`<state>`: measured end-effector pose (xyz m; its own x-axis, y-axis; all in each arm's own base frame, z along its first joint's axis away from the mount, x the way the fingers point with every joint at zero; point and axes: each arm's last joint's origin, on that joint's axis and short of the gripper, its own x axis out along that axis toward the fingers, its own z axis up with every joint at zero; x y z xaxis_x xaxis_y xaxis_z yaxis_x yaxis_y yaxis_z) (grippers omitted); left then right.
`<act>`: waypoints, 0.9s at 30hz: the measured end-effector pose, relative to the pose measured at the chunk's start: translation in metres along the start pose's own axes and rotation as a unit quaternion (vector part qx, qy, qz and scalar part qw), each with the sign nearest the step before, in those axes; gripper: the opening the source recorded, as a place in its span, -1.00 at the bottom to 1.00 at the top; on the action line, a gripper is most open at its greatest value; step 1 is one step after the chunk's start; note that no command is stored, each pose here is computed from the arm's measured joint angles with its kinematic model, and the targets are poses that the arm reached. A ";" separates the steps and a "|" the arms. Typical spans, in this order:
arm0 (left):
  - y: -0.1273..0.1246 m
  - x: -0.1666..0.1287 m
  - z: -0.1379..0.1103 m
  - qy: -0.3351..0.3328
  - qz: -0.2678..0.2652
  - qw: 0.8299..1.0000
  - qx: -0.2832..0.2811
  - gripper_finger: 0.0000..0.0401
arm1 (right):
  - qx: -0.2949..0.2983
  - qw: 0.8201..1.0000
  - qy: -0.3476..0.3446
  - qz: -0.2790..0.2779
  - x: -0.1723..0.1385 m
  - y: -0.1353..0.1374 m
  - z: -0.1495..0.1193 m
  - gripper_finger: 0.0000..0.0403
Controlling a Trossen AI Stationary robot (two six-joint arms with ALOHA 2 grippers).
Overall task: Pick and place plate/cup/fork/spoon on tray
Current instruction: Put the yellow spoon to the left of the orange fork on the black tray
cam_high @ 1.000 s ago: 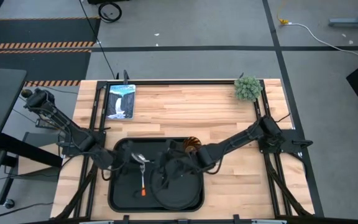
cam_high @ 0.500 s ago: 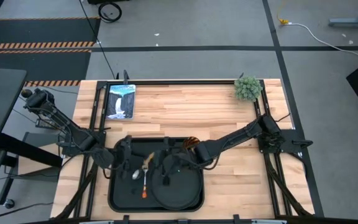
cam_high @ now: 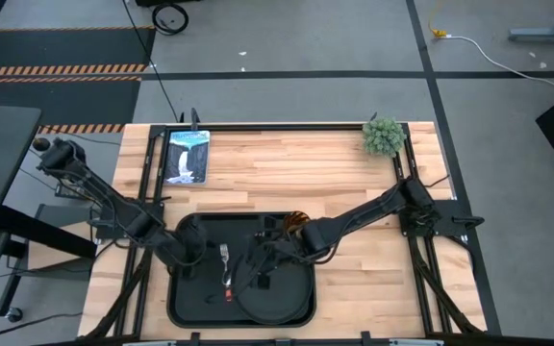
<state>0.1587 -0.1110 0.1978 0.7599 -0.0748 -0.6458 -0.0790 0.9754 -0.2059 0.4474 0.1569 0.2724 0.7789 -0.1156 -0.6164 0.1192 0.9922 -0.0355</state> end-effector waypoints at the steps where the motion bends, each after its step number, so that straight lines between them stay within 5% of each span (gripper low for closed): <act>1: 0.000 0.004 0.001 -0.002 0.005 1.000 -0.003 -0.08 | -0.004 1.000 0.008 -0.005 0.001 -0.001 -0.002 -0.82; 4: -0.002 0.018 0.003 -0.007 0.010 1.000 -0.015 0.02 | -0.009 0.999 0.029 -0.017 0.010 -0.008 -0.013 -0.80; 10: -0.010 0.030 -0.001 0.041 -0.061 0.997 -0.001 0.09 | -0.007 0.998 0.057 0.001 0.017 -0.011 -0.027 -0.79; 20: -0.044 0.031 -0.037 0.025 -0.059 0.964 0.257 -0.08 | -0.011 0.998 0.057 -0.014 0.013 -0.002 -0.032 -0.79; 27: -0.055 0.047 -0.048 0.009 -0.067 0.938 0.340 -0.14 | 0.006 0.998 0.055 -0.020 0.013 -0.002 -0.032 -0.79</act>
<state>0.1683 -0.1780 0.1436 0.7214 -0.2044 -0.6617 0.4516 0.8632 0.2258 0.4371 0.1553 0.2394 0.7011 -0.1478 -0.6976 0.1556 0.9864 -0.0526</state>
